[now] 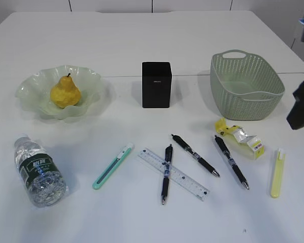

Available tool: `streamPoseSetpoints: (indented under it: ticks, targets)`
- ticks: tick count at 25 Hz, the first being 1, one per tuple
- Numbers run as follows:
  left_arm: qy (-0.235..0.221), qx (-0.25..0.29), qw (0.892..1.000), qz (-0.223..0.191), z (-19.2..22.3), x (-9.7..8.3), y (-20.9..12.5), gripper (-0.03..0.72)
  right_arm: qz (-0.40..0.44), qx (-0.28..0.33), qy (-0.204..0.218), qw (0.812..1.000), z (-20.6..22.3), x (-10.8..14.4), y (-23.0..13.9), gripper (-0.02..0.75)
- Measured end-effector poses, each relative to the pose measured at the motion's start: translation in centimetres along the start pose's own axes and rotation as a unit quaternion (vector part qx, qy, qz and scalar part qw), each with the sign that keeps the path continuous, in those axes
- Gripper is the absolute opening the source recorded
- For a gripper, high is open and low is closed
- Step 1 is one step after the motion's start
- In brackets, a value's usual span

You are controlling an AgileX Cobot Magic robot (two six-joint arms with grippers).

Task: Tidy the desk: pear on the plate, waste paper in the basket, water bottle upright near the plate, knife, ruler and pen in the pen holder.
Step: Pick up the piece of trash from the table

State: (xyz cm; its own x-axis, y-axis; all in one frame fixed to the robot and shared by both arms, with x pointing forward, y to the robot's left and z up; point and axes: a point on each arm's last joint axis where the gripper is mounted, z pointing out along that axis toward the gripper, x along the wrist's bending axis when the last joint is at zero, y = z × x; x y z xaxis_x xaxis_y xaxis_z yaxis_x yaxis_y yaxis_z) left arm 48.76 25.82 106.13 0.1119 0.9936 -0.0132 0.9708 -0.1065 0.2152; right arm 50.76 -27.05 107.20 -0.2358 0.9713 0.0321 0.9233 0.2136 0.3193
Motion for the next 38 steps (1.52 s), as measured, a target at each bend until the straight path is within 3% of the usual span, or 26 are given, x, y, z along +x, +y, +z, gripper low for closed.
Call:
streamPoseSetpoints:
  ticks: [5, 12, 17, 21, 28, 38]
  targets:
    - [-0.041, -0.054, 0.998, -0.016, -2.4, -0.4, -3.8, 0.489, -0.036, 0.032, 0.006, 0.999, 2.8, -0.8, 4.2, 0.428]
    - [-0.052, -0.123, 0.991, -0.015, -5.7, -0.4, -5.9, 0.489, -0.09, 0.081, -0.005, 0.993, 7.4, -2.0, 6.8, 0.428]
    - [-0.053, -0.123, 0.991, -0.016, -5.7, -0.4, -6.0, 0.489, -0.112, 0.112, -0.004, 0.987, 10.8, -2.5, 7.0, 0.428]
    - [-0.052, -0.118, 0.992, -0.016, -5.5, -0.4, -5.8, 0.489, -0.12, 0.096, -0.009, 0.988, 13.0, -2.8, 7.6, 0.428]
    - [-0.051, -0.107, 0.993, -0.017, -4.7, -0.5, -5.1, 0.489, -0.136, 0.086, -0.011, 0.987, 14.7, -3.0, 7.9, 0.477]
    - [-0.051, -0.113, 0.992, -0.017, -4.7, -0.5, -5.0, 0.489, -0.135, 0.097, -0.008, 0.986, 17.4, -3.2, 7.9, 0.485]
